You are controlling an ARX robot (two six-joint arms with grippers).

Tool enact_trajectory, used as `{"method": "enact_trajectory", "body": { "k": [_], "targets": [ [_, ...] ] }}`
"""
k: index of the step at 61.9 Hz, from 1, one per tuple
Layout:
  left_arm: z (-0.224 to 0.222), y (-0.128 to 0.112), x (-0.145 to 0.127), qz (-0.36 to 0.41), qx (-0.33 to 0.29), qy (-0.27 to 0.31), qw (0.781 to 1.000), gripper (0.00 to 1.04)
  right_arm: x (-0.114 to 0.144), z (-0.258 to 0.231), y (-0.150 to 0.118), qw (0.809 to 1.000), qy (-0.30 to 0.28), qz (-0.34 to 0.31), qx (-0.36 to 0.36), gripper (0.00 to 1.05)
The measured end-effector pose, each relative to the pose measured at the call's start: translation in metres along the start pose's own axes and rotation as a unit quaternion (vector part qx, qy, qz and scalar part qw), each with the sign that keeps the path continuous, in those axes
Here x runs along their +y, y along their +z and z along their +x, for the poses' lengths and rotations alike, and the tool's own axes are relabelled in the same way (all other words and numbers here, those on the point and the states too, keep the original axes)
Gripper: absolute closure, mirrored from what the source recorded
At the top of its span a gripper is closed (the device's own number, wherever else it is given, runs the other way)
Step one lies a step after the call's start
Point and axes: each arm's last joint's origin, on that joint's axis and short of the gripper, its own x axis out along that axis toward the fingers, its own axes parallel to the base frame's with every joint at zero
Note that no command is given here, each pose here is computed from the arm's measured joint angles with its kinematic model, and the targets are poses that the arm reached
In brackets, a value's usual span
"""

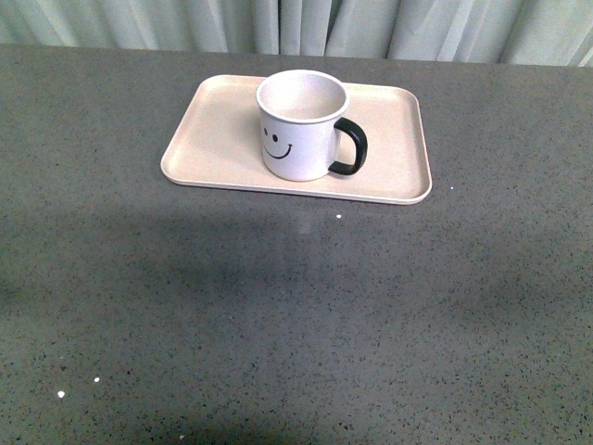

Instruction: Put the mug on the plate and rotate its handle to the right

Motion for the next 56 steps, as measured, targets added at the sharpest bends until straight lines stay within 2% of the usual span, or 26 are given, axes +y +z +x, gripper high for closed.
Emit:
{"method": "enact_trajectory", "body": {
  "k": [8,38,39,41,42,44,46,50,56],
  "targets": [
    [0.0,0.0,0.0,-0.001,0.0,0.0,1.0,1.02,0.0,0.0,0.0,1.0,0.0,0.0,0.0,0.09],
    [0.0,0.0,0.0,0.0,0.0,0.0,1.0,0.08,0.0,0.0,0.0,1.0,0.001,0.0,0.0,0.09],
    [0.0,0.0,0.0,0.0,0.0,0.0,1.0,0.08,0.0,0.0,0.0,1.0,0.007,0.0,0.006,0.09],
    [0.0,0.0,0.0,0.0,0.0,0.0,1.0,0.09,0.0,0.001,-0.001,0.994,0.067,0.003,0.082,0.09],
    [0.0,0.0,0.0,0.0,0.0,0.001,1.0,0.1,0.0,0.001,-0.001,0.991,0.079,0.007,0.107,0.09],
    [0.0,0.0,0.0,0.0,0.0,0.0,1.0,0.1,-0.002,0.005,0.003,0.972,0.128,0.033,0.196,0.09],
    [0.0,0.0,0.0,0.0,0.0,-0.001,1.0,0.09,-0.004,0.011,0.006,0.957,0.152,0.056,0.241,0.09],
    [0.0,0.0,0.0,0.0,0.0,-0.001,1.0,0.09,-0.007,0.029,0.016,0.943,0.184,0.077,0.266,0.09],
    [0.0,0.0,0.0,0.0,0.0,-0.001,1.0,0.09,-0.014,0.067,0.036,0.953,0.166,0.056,0.247,0.09]
  ]
}}
